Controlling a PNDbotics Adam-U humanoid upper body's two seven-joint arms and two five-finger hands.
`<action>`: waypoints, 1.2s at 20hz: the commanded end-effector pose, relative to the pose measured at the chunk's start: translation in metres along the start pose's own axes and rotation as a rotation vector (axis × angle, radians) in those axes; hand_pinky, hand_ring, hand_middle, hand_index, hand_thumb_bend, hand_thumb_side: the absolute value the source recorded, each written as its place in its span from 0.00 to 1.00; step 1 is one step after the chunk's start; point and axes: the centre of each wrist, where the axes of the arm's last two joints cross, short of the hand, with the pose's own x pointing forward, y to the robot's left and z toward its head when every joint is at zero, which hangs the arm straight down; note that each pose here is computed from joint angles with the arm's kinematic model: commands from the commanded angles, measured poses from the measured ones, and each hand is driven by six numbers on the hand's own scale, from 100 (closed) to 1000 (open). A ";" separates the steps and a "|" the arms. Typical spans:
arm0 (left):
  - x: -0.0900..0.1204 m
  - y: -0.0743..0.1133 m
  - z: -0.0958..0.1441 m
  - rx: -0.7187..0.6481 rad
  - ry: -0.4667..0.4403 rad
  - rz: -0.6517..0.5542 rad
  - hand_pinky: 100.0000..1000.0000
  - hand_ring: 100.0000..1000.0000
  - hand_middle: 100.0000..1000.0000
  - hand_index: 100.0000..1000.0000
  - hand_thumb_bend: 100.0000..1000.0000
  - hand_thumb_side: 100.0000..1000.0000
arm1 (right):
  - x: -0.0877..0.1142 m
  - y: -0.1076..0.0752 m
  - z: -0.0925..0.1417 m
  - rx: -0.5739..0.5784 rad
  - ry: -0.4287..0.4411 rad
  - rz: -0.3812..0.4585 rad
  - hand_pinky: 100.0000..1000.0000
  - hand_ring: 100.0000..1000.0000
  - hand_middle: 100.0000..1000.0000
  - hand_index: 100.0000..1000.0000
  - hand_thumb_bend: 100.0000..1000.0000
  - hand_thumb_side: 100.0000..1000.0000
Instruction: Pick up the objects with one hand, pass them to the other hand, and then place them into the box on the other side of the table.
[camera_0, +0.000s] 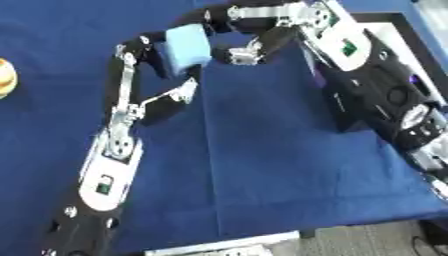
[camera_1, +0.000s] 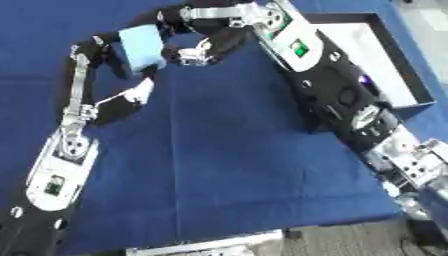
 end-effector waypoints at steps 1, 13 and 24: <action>0.011 0.001 -0.007 0.012 -0.045 0.017 0.56 0.27 0.18 0.41 0.07 0.06 | 0.007 -0.010 0.003 0.056 -0.037 0.099 0.91 1.00 1.00 1.00 0.00 0.52; 0.018 0.001 -0.009 0.003 -0.079 0.056 0.56 0.26 0.20 0.41 0.08 0.06 | 0.003 -0.012 0.007 0.045 -0.028 0.124 0.89 1.00 0.99 1.00 0.00 0.46; 0.021 0.001 -0.010 -0.023 -0.095 0.085 0.56 0.26 0.19 0.42 0.08 0.06 | 0.005 -0.015 0.008 0.025 -0.036 0.111 0.88 1.00 0.97 1.00 0.00 0.43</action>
